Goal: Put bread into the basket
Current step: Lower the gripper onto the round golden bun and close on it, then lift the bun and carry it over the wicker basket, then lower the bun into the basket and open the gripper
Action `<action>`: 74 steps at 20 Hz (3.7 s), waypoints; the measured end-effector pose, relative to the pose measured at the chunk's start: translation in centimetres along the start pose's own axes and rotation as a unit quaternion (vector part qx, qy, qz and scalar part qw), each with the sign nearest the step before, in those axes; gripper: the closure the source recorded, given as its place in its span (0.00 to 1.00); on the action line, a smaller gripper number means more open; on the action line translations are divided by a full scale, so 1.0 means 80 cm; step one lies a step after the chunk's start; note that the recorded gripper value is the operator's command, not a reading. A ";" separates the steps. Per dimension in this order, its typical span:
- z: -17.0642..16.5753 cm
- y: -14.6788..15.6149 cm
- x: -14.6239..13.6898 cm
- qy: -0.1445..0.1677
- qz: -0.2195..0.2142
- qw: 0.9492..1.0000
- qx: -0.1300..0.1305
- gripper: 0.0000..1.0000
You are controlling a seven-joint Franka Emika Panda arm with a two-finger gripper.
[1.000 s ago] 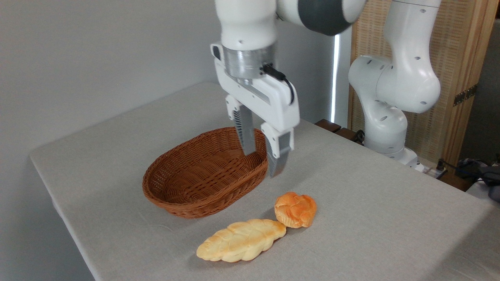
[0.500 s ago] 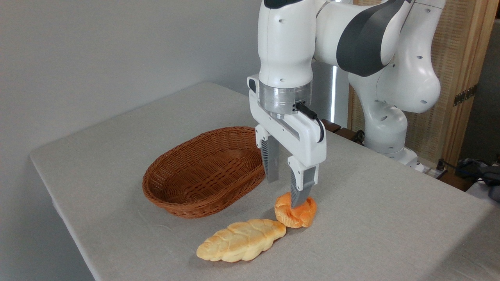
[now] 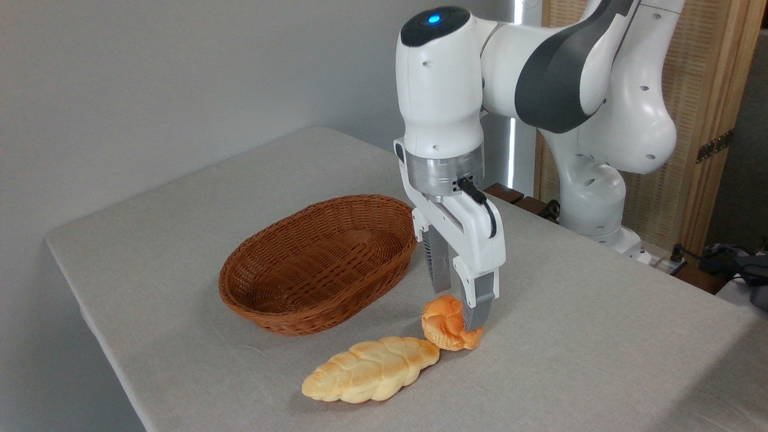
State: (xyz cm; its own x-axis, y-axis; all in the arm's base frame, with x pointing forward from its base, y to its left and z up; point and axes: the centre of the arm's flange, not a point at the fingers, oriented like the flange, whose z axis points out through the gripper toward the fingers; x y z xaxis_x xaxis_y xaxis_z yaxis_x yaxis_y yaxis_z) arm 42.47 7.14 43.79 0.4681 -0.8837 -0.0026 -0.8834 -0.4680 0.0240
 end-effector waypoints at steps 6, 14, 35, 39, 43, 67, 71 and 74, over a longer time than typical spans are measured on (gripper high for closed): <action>0.007 0.001 0.008 0.001 0.007 1.000 0.004 0.00; 0.014 -0.002 0.009 -0.023 0.028 0.999 0.026 0.33; 0.005 -0.002 0.013 -0.002 0.023 1.000 0.021 0.72; -0.052 -0.012 0.019 0.040 -0.007 0.999 0.006 0.70; -0.127 -0.028 0.025 0.069 -0.066 0.995 0.000 0.64; -0.041 -0.017 0.302 0.079 -0.293 0.952 -0.047 0.14; -0.039 -0.017 0.302 0.069 -0.284 0.956 -0.035 0.00; -0.039 -0.015 0.304 0.067 -0.281 0.957 -0.032 0.00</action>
State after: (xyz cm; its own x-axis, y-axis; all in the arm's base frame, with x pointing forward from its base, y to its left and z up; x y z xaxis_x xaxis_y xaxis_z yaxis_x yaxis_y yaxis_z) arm 54.99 -13.78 46.82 0.8713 -0.4815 0.0948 -0.4901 -0.8636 0.1182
